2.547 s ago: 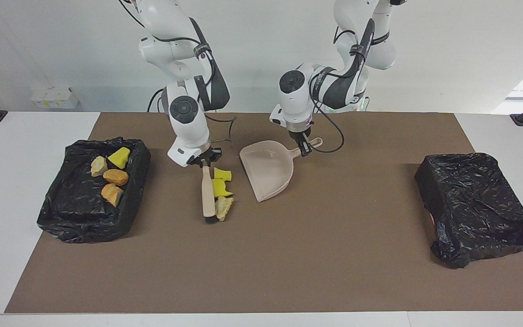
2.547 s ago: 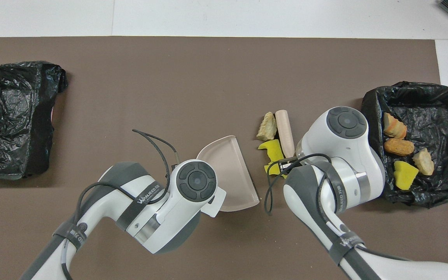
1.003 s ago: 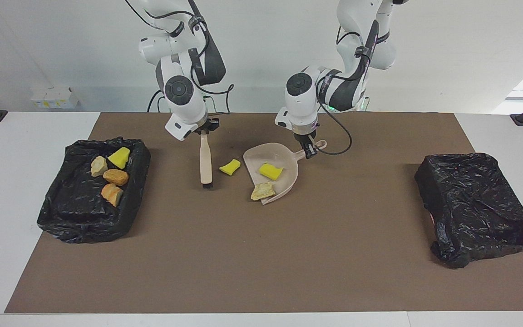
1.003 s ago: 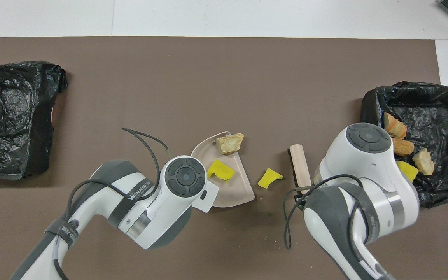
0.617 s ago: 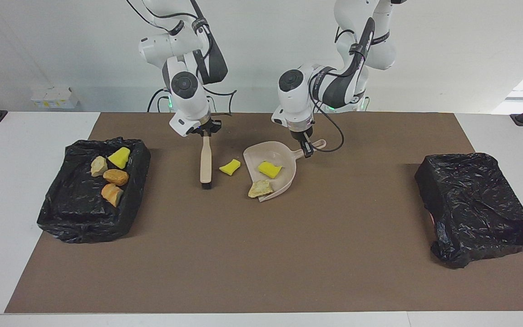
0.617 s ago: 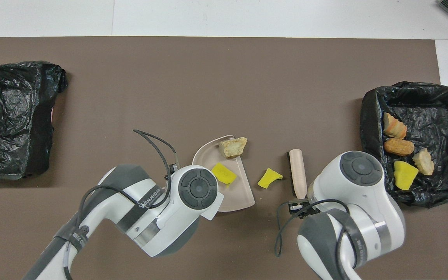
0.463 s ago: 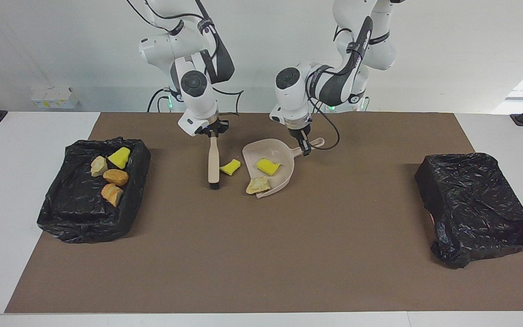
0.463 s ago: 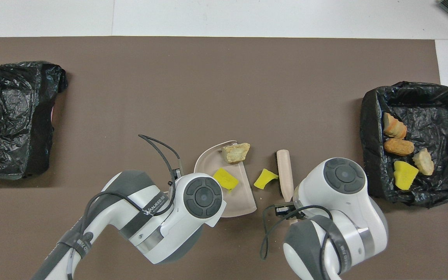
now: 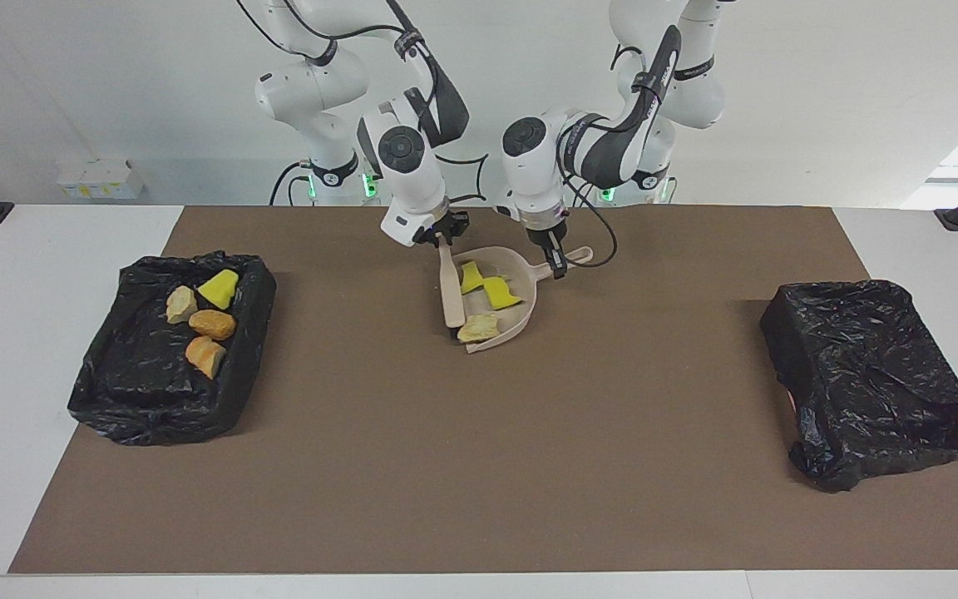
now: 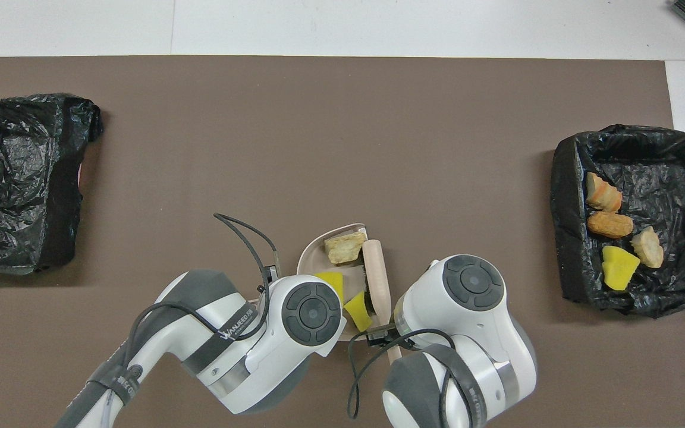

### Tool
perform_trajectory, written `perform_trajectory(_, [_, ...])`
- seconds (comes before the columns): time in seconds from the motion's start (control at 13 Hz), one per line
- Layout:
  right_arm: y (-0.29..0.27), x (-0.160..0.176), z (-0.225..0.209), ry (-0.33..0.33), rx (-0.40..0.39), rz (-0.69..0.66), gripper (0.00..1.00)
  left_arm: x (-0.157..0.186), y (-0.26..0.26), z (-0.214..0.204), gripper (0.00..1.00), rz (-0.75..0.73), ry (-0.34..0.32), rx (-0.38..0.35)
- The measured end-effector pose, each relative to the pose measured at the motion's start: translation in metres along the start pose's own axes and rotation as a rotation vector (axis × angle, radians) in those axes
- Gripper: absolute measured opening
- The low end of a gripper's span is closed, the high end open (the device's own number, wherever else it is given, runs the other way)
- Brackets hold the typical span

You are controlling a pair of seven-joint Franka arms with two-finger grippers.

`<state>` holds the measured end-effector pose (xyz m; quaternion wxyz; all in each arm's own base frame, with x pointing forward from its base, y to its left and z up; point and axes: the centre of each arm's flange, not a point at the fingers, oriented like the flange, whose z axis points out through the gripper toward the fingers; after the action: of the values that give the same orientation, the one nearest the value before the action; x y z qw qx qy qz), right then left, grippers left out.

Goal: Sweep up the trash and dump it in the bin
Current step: 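Sweep the yellow sponges and tan chunk into the dustpan with the brush, then carry the loaded dustpan to the bin near the left gripper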

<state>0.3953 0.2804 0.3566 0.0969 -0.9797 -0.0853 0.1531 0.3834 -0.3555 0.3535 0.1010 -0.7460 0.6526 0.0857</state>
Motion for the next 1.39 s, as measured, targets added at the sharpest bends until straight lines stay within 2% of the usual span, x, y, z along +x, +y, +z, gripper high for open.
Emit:
perform_trajectory(0.23, [0.008,0.005,-0.002,-0.003,0.018,-0.047,0.26,0.0,0.0,0.0,0.32,-0.001,0.0,0.0])
perform_trajectory(0.39, [0.035,0.013,-0.005,-0.02,0.016,-0.029,0.26,0.0,-0.001,0.0,0.32,-0.001,0.001,0.0])
perform_trajectory(0.77, [0.09,0.027,-0.015,-0.009,-0.066,0.012,0.26,-0.01,-0.014,0.002,0.32,-0.016,0.012,0.0])
perform_trajectory(1.23, [0.086,0.028,-0.016,0.002,-0.102,0.013,0.26,-0.071,-0.083,0.0,0.32,-0.085,0.04,-0.005])
perform_trajectory(1.39, [0.051,0.024,-0.014,0.036,-0.141,0.062,0.26,-0.101,-0.105,-0.005,0.32,-0.095,0.053,0.0])
